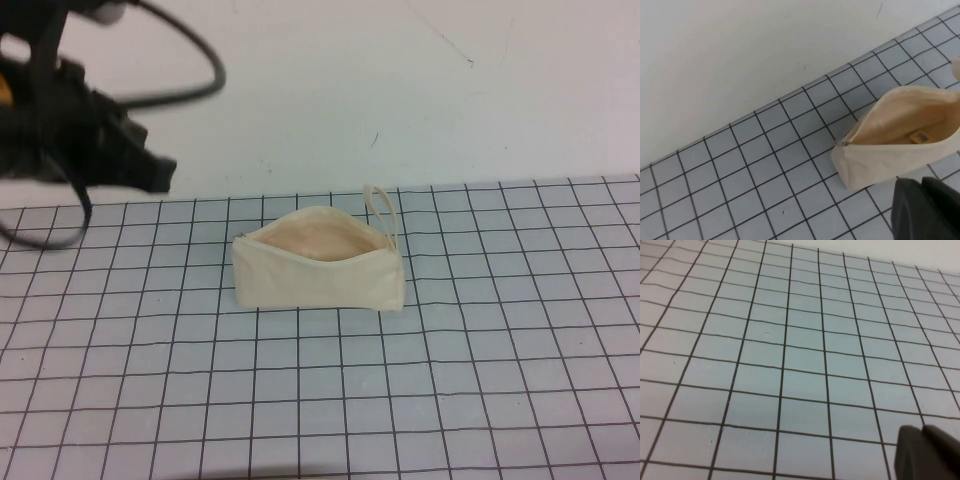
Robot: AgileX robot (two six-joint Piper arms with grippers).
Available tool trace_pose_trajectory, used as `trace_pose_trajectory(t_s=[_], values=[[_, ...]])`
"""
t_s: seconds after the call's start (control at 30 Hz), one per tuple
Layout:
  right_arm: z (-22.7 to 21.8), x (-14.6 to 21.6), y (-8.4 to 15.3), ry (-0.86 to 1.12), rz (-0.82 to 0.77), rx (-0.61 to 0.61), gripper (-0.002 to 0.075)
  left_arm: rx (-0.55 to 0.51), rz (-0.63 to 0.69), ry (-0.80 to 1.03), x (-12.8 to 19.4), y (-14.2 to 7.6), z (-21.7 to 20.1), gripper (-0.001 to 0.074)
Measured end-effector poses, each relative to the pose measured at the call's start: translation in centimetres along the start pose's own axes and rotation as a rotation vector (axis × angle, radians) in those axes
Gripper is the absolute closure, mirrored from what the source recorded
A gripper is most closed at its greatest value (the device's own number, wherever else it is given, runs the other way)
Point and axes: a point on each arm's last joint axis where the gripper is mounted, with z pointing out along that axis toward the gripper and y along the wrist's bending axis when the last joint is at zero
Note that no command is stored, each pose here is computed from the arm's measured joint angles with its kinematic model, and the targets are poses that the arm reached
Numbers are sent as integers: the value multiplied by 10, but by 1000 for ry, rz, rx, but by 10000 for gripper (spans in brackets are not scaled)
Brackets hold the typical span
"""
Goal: Put eraser into pencil case
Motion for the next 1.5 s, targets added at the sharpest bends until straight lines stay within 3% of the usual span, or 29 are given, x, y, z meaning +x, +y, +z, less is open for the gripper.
trace_pose_trajectory(t_s=[0.2,0.47,0.73,0.9,1.2,1.5], values=[[0,0,0,0,0,0,727,-34,-120,-141,45,4,-11,736],[0,0,0,0,0,0,727,-163,-355,-237,137,17,-35,736],[0,0,0,0,0,0,727,-294,-389,-429,234,0,-49,736],[0,0,0,0,0,0,727,-330,-413,-437,290,-13,-38,736],[0,0,0,0,0,0,727,-289,-407,-304,320,-28,-40,736],[0,0,0,0,0,0,727,-296,-386,-310,321,-29,-42,736]])
